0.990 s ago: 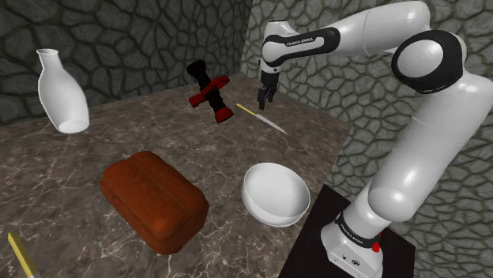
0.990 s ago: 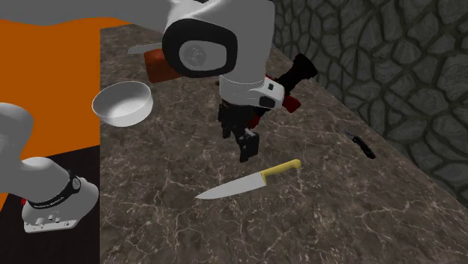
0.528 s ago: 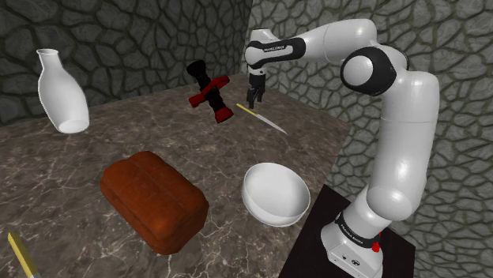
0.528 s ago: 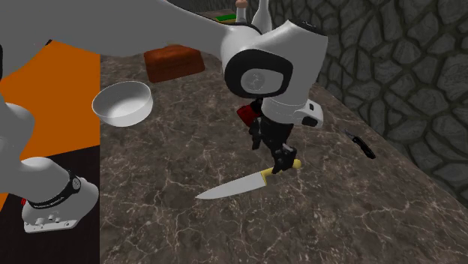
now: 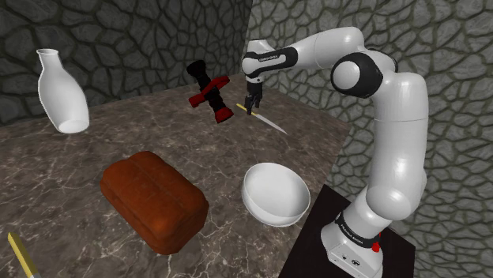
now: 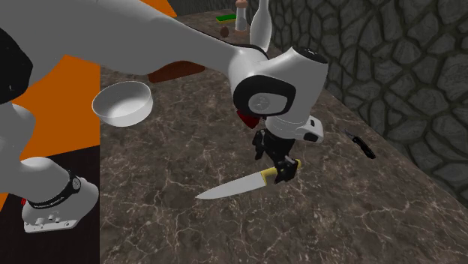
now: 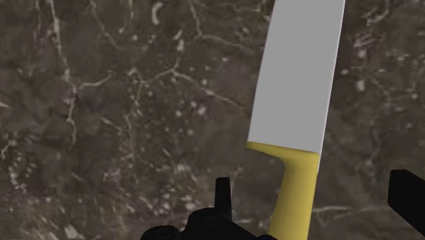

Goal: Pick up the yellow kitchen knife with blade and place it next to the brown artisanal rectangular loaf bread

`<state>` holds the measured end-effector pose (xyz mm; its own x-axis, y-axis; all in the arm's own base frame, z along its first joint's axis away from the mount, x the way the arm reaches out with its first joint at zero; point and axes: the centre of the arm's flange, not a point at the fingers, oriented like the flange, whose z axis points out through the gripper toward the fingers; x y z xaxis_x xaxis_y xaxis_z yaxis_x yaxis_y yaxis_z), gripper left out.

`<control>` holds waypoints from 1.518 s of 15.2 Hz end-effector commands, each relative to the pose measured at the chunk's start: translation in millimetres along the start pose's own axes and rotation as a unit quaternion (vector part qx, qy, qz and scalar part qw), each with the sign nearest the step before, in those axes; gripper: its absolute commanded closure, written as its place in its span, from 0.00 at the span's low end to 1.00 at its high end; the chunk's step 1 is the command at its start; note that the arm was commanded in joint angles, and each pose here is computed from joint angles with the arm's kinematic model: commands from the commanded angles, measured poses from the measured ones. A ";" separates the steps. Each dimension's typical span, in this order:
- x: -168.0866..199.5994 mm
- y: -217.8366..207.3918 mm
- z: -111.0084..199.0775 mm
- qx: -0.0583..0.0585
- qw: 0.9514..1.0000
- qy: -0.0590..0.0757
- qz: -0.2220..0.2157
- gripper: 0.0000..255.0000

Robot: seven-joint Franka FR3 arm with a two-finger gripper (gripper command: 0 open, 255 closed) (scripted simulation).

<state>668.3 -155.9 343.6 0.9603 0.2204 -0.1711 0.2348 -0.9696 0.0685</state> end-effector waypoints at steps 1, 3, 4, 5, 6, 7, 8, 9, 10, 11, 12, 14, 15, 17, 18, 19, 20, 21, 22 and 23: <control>-0.7 0.2 6.6 0.000 1.000 0.000 0.000 0.00; -0.6 0.2 6.6 0.000 1.000 0.000 0.000 0.00; -0.6 0.2 6.6 0.000 1.000 0.000 0.000 0.00; -0.6 0.2 6.6 0.000 1.000 0.000 0.000 0.00; -0.6 0.2 6.6 0.000 1.000 0.000 0.000 0.00; -0.6 0.2 6.6 0.000 1.000 0.000 0.000 0.00; -0.6 0.2 6.5 0.000 1.000 0.000 0.000 0.00; -0.6 0.2 6.5 0.000 1.000 0.000 0.000 1.00; -0.6 0.2 6.5 0.000 1.000 0.000 0.000 1.00; -0.6 0.2 6.5 0.000 1.000 0.000 0.000 1.00; -0.6 0.2 6.5 0.000 1.000 0.000 0.000 1.00; -0.6 0.2 6.4 0.000 1.000 0.000 0.000 1.00; -0.7 0.1 6.5 0.000 1.000 0.000 0.000 1.00; -0.6 0.1 6.4 0.000 1.000 0.000 0.000 1.00; -0.6 0.2 6.6 0.000 1.000 0.000 0.000 1.00; -1.6 0.6 1.4 0.000 1.000 0.000 0.000 1.00; -2.5 0.9 -3.8 0.000 1.000 0.000 0.000 1.00; -3.4 1.3 -9.0 0.000 1.000 0.000 0.000 1.00; -4.3 1.7 -14.2 0.000 1.000 0.000 0.000 1.00; -5.2 2.0 -19.4 0.000 1.000 0.000 0.000 1.00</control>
<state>666.2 -158.2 358.3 0.9604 0.2204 -0.1704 0.2347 -0.9696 0.0687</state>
